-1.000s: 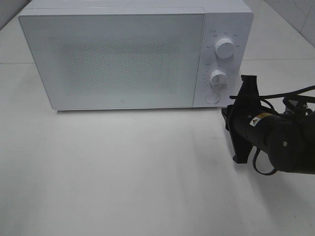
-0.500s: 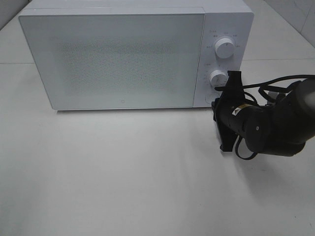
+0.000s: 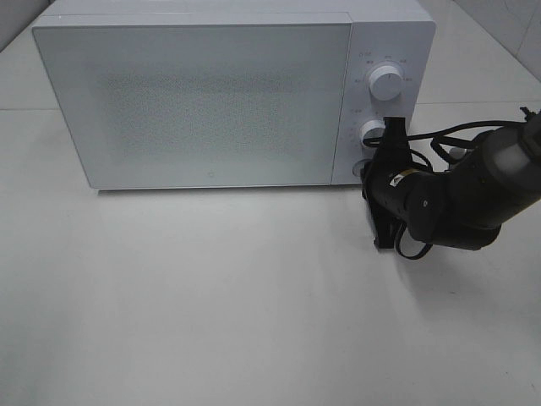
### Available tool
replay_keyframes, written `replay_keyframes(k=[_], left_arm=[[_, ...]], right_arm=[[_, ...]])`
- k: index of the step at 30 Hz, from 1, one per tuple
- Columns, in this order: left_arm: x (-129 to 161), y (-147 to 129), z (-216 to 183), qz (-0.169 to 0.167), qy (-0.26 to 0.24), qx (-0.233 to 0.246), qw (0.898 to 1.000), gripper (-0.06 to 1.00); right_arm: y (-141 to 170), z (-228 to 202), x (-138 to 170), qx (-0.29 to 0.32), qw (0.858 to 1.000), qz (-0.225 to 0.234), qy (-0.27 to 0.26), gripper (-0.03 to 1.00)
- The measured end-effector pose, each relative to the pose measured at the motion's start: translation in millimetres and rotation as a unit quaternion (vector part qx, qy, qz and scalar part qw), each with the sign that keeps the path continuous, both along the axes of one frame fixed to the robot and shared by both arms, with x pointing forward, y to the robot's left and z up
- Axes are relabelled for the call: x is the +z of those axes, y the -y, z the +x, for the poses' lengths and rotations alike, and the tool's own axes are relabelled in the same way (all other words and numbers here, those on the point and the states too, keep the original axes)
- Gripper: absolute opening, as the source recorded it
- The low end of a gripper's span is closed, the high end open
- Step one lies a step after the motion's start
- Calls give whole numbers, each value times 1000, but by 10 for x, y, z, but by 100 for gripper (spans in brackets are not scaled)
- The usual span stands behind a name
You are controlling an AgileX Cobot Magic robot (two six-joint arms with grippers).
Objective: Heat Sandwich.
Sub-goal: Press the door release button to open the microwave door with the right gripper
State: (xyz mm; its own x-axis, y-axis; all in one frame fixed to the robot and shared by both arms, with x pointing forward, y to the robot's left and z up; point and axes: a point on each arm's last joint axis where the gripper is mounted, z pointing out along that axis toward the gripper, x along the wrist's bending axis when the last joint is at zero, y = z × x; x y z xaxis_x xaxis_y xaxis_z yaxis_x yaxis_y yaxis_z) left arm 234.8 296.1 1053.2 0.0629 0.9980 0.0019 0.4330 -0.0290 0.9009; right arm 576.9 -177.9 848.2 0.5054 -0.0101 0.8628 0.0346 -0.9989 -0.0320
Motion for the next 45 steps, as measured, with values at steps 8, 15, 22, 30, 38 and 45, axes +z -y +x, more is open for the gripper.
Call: replay_keyframes(k=[8, 15, 22, 30, 38, 45], left_arm=[[0, 0, 0, 0, 0, 0, 1000, 99], [0, 0, 0, 0, 0, 0, 1000, 99], [0, 0, 0, 0, 0, 0, 1000, 99], [0, 0, 0, 0, 0, 0, 1000, 99], [0, 0, 0, 0, 0, 0, 1000, 99], [0, 0, 0, 0, 0, 0, 1000, 99]], right_arm=[[0, 6, 0, -1, 1000, -4, 9, 1], [-3, 11, 53, -2, 1000, -1, 18, 1], [-3, 13, 94, -3, 1000, 2, 23, 1], [-40, 84, 2, -6, 999, -2, 41, 1], [-64, 87, -44, -6, 999, -4, 51, 1], [-66, 87, -49, -8, 999, 1, 49, 1]])
